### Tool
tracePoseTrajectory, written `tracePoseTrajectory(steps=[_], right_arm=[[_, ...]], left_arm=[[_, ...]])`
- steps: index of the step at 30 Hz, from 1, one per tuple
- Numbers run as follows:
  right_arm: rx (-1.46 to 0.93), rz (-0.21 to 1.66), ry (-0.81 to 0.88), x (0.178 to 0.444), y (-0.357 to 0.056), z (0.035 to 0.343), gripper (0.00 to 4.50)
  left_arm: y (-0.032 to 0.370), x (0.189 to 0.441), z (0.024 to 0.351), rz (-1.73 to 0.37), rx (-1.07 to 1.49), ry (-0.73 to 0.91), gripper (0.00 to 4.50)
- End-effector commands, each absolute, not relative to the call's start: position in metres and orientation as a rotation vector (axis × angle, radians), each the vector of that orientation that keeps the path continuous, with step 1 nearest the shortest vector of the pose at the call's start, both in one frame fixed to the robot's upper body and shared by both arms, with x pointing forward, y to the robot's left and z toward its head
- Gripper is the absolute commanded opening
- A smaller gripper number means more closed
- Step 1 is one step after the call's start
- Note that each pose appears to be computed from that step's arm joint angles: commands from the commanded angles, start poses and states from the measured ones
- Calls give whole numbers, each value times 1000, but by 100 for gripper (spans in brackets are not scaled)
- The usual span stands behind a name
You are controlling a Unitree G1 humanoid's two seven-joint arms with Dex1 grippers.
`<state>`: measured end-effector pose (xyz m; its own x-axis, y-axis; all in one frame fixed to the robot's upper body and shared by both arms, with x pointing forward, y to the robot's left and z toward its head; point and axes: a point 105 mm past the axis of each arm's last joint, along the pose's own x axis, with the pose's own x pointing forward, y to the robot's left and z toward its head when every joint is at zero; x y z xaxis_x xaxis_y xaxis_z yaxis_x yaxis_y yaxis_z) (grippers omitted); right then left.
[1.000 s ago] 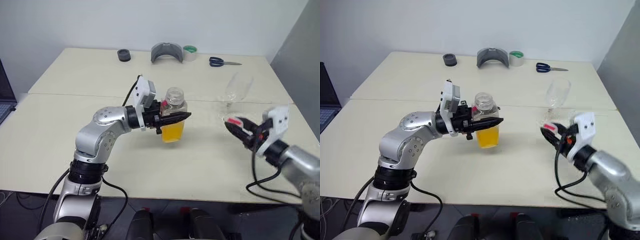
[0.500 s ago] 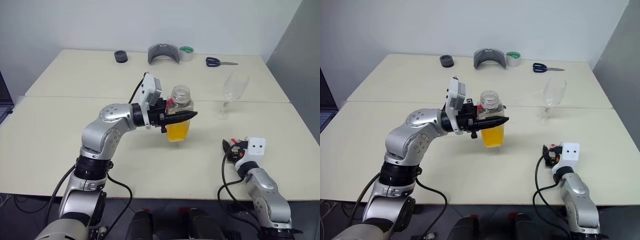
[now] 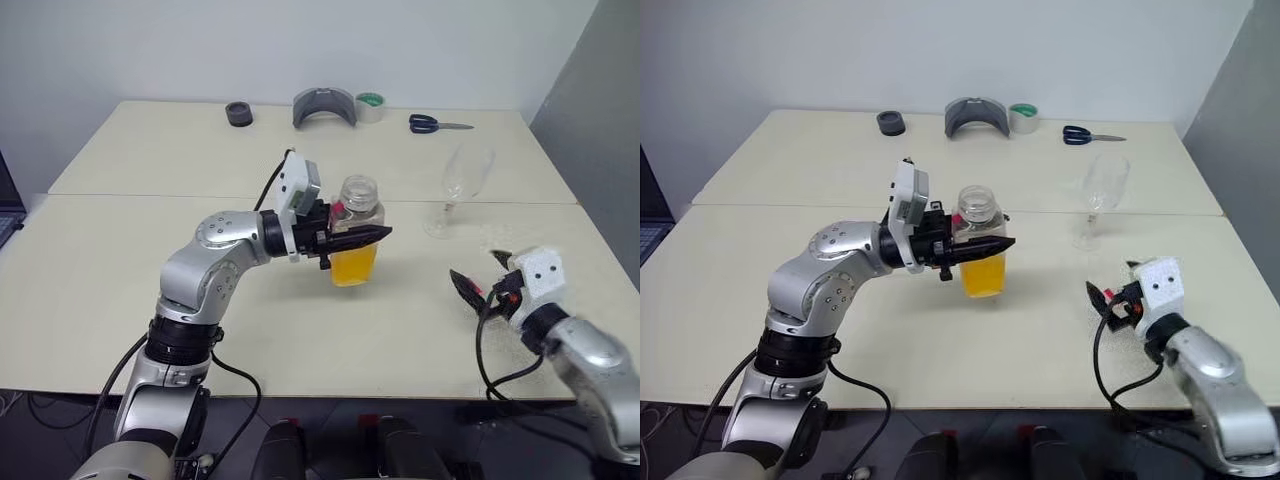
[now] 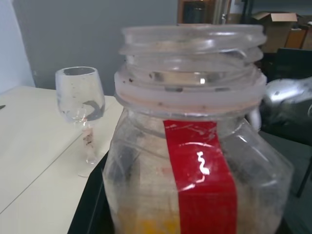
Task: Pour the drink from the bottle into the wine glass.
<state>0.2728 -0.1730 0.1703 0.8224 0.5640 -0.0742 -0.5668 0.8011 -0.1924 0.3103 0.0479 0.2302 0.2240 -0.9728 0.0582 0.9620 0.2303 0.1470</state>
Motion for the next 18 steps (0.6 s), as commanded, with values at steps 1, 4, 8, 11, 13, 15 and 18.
tracePoseTrajectory(steps=[1,4,8,11,13,15,18], right_arm=[[-182,890,-90,249,-146,218,447],[-191,1005,-108,242,-133,241,447],[-155,1126,-123,236,-111,260,447],[-124,1182,-133,235,-97,270,447],[-99,1206,-135,236,-92,275,447],[-98,1218,-135,240,-88,276,447],[-101,1224,-136,247,-84,275,447]], left_arm=[[57,312,243,-1278,101,-214,179],[66,321,242,-1201,107,-209,179],[84,340,241,-1048,136,-205,179],[104,355,238,-883,166,-199,179],[120,366,237,-756,193,-199,179],[149,381,240,-546,203,-203,179],[182,394,240,-319,194,-204,179]])
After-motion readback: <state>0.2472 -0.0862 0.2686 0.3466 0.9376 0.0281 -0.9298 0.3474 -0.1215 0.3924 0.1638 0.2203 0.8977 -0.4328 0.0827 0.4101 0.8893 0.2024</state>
